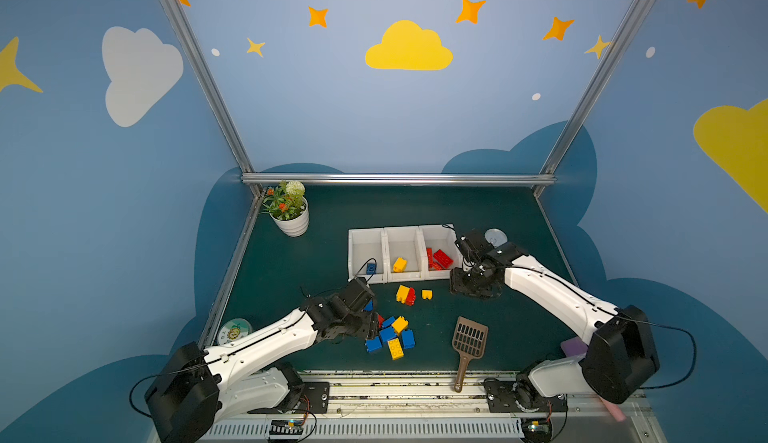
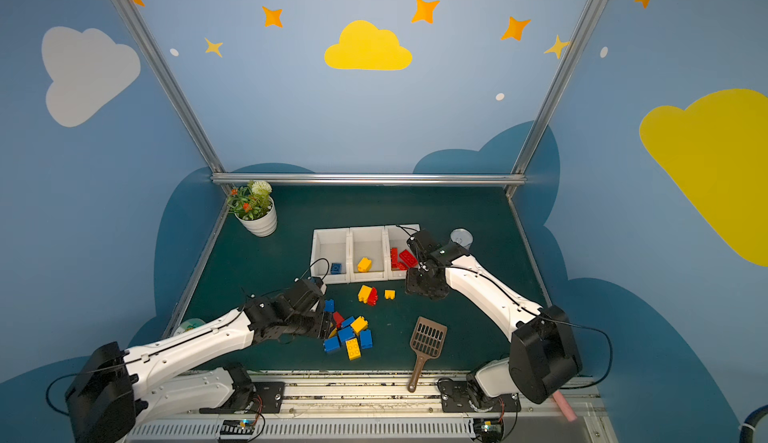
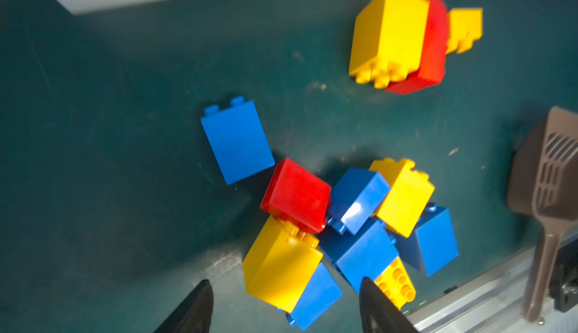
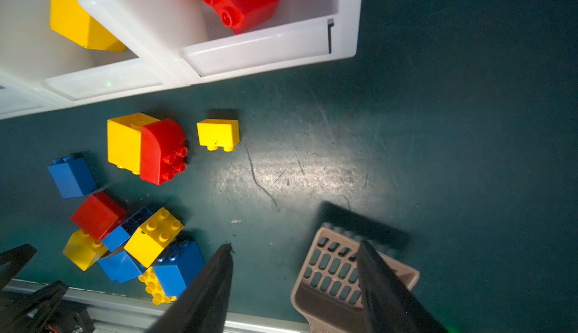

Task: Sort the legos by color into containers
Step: 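Reach the left gripper toward a yellow brick in the pile while the right arm withdraws, then grasp the yellow brick with the left gripper and lift it toward the bin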

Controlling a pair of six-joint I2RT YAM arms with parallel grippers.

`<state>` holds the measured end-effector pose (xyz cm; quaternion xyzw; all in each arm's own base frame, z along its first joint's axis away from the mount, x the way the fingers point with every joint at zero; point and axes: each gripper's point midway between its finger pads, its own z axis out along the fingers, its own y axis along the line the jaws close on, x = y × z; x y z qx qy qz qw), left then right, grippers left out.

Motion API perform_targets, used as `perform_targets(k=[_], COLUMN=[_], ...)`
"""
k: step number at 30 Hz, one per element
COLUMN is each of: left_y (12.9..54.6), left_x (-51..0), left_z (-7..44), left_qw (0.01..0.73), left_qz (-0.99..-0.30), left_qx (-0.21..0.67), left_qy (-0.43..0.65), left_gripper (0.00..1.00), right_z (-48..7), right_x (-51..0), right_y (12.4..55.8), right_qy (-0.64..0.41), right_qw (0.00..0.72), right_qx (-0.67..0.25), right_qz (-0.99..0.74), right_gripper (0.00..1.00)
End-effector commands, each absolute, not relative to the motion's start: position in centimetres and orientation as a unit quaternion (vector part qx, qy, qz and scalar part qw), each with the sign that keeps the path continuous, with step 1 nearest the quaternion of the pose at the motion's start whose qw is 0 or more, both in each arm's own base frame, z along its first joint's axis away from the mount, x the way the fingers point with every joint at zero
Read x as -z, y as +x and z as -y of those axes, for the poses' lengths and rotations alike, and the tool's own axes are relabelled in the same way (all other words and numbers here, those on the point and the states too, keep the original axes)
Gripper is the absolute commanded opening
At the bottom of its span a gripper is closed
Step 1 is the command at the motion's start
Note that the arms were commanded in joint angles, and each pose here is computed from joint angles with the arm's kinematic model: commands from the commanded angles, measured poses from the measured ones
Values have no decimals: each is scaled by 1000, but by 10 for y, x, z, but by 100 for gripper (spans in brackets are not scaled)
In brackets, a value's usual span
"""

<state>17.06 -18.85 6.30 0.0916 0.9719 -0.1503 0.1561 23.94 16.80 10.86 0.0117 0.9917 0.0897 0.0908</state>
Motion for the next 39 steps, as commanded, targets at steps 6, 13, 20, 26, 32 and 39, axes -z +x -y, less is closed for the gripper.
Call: perform_targets(k=[6, 13, 20, 26, 32, 39], left_y=[167, 166, 179, 176, 172, 177], left_x=[-49, -36, -34, -27, -27, -37], left_z=[187, 191, 200, 197, 189, 185], left_qw=[135, 103, 108, 93, 95, 111], left_qz=[-976, -977, -976, -979, -980, -980], left_qx=[117, 92, 82, 69, 65, 54], left_qy=[128, 161, 172, 170, 162, 154], left_gripper=[74, 73, 67, 49, 36, 31], right_z=[-174, -172, -173, -172, -174, -176], right_x=[-111, -108, -106, -104, -103, -103], right_y=[239, 236, 235, 233, 234, 235], right_qy=[18, 24, 26, 28, 27, 24], right_qw=[96, 94, 93, 91, 88, 87], right_qx=[-105, -103, -105, -102, -102, -103], right_qz=[-990, -990, -990, -990, -990, -991], right_gripper=[64, 64, 63, 62, 61, 61])
